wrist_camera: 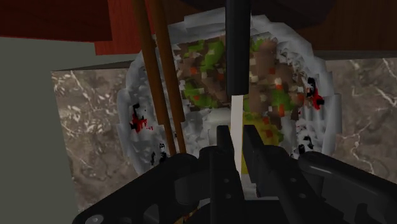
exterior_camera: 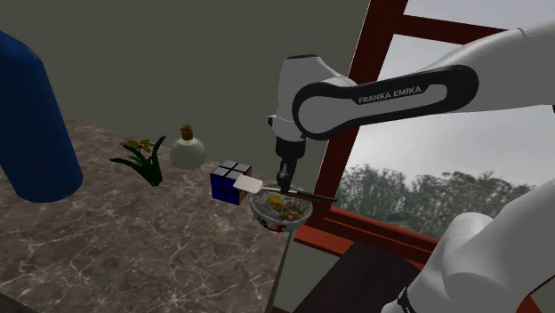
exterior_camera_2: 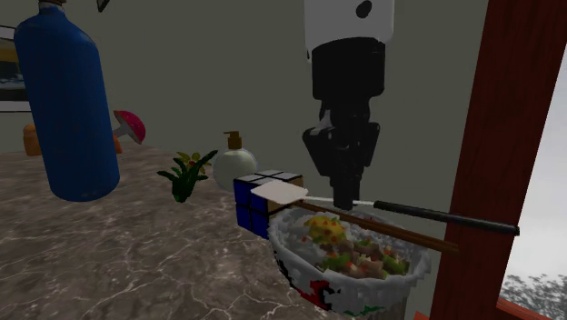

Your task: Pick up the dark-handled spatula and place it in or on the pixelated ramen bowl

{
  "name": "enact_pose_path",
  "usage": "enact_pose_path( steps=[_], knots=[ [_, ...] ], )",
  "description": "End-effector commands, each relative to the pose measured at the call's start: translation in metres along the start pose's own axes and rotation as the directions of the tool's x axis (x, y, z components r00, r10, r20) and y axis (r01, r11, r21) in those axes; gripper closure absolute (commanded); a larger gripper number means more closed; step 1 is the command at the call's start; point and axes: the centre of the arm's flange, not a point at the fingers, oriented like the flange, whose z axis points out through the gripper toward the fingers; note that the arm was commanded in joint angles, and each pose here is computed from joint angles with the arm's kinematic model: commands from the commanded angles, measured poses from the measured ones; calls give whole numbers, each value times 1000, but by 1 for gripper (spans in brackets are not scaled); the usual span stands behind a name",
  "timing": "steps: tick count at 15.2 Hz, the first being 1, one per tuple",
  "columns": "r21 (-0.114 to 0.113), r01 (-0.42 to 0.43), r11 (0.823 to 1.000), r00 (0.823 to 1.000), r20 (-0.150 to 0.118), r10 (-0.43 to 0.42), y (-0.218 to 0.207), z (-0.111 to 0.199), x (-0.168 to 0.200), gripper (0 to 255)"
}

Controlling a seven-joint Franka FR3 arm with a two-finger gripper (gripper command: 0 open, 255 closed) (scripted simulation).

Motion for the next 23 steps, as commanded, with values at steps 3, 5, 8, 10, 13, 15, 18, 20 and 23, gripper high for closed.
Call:
enact_pose_path(
  steps=[3,5,8,10,13,15,18,20,23],
  knots=[
    [0,0,1000,1000,-1,0,0,15,1,255],
    [0,0,1000,1000,-1,0,0,15,1,255],
    [0,0,1000,1000,-1,0,0,15,1,255],
    [0,0,1000,1000,-1,0,0,15,1,255],
    [0,0,1000,1000,-1,0,0,15,1,0],
    [0,0,1000,1000,-1,0,0,15,1,0],
    [0,0,1000,1000,-1,0,0,-11,1,0],
    [0,0,1000,1000,-1,0,0,-35,1,0],
    [0,0,1000,1000,-1,0,0,-35,1,0]
  ],
)
